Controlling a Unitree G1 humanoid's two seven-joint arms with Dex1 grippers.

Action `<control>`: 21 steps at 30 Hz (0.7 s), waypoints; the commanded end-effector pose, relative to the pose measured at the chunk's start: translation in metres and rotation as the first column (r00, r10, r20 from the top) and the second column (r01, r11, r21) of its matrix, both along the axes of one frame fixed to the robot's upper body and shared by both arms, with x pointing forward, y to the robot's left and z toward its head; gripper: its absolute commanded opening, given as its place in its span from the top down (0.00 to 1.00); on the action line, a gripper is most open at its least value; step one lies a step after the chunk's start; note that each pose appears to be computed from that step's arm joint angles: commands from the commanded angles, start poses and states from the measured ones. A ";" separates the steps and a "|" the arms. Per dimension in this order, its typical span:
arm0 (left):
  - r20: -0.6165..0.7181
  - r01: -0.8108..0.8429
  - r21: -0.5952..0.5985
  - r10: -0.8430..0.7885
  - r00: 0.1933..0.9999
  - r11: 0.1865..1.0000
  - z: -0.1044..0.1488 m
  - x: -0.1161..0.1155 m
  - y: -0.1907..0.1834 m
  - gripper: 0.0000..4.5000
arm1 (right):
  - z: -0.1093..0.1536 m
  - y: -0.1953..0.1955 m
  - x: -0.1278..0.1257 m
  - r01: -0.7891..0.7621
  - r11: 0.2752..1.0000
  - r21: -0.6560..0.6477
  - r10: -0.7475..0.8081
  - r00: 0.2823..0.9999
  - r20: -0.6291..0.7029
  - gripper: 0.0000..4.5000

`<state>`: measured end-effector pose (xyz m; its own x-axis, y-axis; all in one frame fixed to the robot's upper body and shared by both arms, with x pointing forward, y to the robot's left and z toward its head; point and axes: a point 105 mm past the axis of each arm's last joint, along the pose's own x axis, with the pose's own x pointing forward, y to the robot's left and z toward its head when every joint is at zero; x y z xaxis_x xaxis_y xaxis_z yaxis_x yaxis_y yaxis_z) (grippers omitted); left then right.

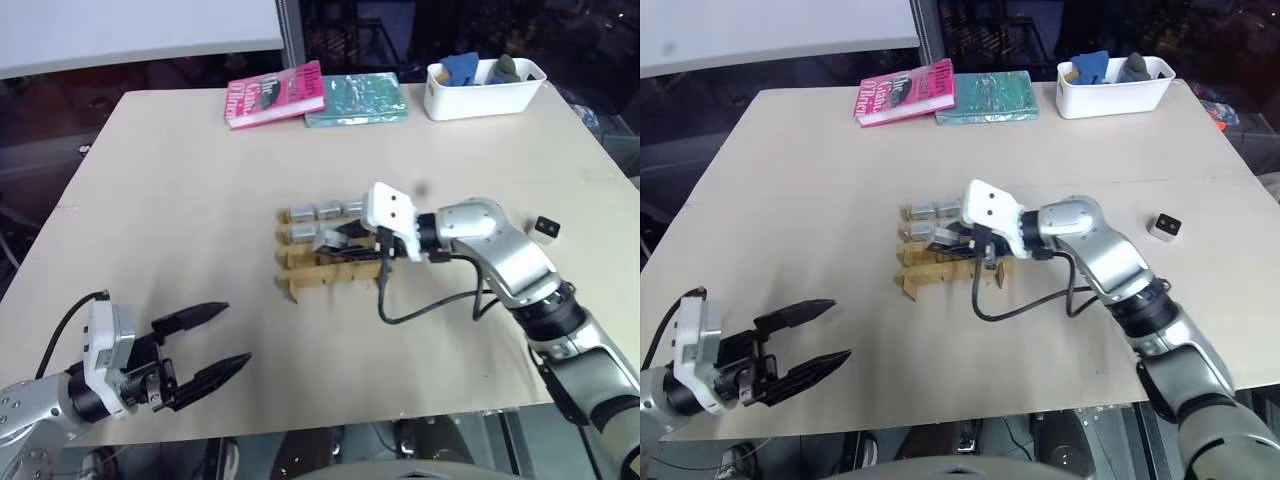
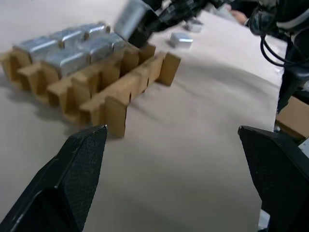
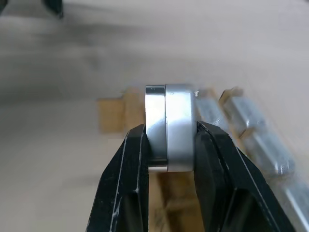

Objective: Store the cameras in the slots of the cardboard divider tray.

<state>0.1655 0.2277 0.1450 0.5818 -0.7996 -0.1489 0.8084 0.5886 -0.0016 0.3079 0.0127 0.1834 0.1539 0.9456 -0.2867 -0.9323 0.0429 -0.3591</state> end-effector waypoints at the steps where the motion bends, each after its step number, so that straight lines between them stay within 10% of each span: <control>1: 0.037 -0.012 0.022 0.011 0.999 1.000 0.005 -0.003 0.003 0.00 | 0.015 0.015 0.001 -0.028 0.999 0.036 0.026 0.998 0.057 0.83; 21: 0.080 -0.087 0.021 0.085 0.993 0.996 0.005 0.005 0.014 0.00 | -0.003 0.045 0.005 -0.047 0.999 -0.010 0.048 0.995 0.090 0.83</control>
<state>0.1698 0.2408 0.1454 0.6456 -0.7525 -0.1305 0.7621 0.6458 0.0460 0.3129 0.0540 0.1632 0.1279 0.9392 -0.3188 -0.9256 -0.0024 -0.3785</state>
